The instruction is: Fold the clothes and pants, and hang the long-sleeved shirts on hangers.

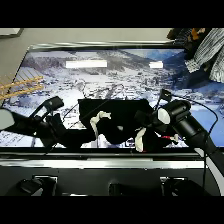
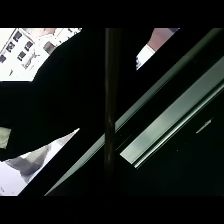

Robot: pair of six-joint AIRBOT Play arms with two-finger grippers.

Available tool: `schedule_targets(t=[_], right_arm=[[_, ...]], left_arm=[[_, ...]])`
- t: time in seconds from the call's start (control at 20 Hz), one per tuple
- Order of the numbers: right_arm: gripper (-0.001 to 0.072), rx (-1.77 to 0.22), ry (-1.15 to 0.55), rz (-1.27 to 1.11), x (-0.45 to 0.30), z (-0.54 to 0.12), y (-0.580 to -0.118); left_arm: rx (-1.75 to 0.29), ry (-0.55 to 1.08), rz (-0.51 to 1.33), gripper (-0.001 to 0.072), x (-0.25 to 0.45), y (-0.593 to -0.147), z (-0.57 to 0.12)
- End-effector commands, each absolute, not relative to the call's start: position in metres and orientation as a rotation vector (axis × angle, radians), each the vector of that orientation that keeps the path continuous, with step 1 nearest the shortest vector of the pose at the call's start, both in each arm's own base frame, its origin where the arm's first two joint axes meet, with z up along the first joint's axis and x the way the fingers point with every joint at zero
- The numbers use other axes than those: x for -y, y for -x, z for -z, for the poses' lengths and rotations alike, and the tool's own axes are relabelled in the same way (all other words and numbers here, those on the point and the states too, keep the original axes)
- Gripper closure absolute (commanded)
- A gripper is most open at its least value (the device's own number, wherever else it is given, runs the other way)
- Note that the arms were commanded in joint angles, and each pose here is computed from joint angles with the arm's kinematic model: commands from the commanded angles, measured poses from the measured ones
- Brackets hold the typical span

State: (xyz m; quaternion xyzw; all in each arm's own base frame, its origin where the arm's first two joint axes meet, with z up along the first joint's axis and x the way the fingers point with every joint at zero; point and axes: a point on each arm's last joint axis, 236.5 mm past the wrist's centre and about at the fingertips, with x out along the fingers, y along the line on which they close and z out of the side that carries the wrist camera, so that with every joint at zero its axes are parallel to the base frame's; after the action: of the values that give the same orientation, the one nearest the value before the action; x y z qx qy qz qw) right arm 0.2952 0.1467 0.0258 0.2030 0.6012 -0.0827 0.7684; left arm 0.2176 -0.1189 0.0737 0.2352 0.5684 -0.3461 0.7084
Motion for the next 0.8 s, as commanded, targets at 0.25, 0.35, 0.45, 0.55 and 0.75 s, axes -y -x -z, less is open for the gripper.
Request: schedule_targets(t=[0.25, 0.35, 0.45, 0.55, 0.75], right_arm=[[0.0670, -1.244, -0.477, 0.193, -0.146, -0.029, -0.309], [0.0670, -1.233, -0.467, 0.206, -0.142, -0.029, -0.311], [0.0670, -1.218, -0.463, 0.227, -0.137, -0.030, -0.314], [0.0670, -1.210, -0.471, 0.240, -0.136, -0.030, -0.315], [0.0670, -1.187, -0.496, 0.259, -0.134, -0.031, -0.319]], left_arm=[[-1.211, -0.721, 0.929, 0.0683, 0.109, -0.191, -0.059], [-1.184, -0.778, 0.977, 0.0682, 0.109, -0.191, -0.058], [-1.165, -0.777, 1.012, 0.0683, 0.111, -0.191, -0.059], [-1.172, -0.755, 1.022, 0.0682, 0.110, -0.191, -0.057], [-1.185, -0.746, 1.029, 0.0682, 0.110, -0.190, -0.053]])
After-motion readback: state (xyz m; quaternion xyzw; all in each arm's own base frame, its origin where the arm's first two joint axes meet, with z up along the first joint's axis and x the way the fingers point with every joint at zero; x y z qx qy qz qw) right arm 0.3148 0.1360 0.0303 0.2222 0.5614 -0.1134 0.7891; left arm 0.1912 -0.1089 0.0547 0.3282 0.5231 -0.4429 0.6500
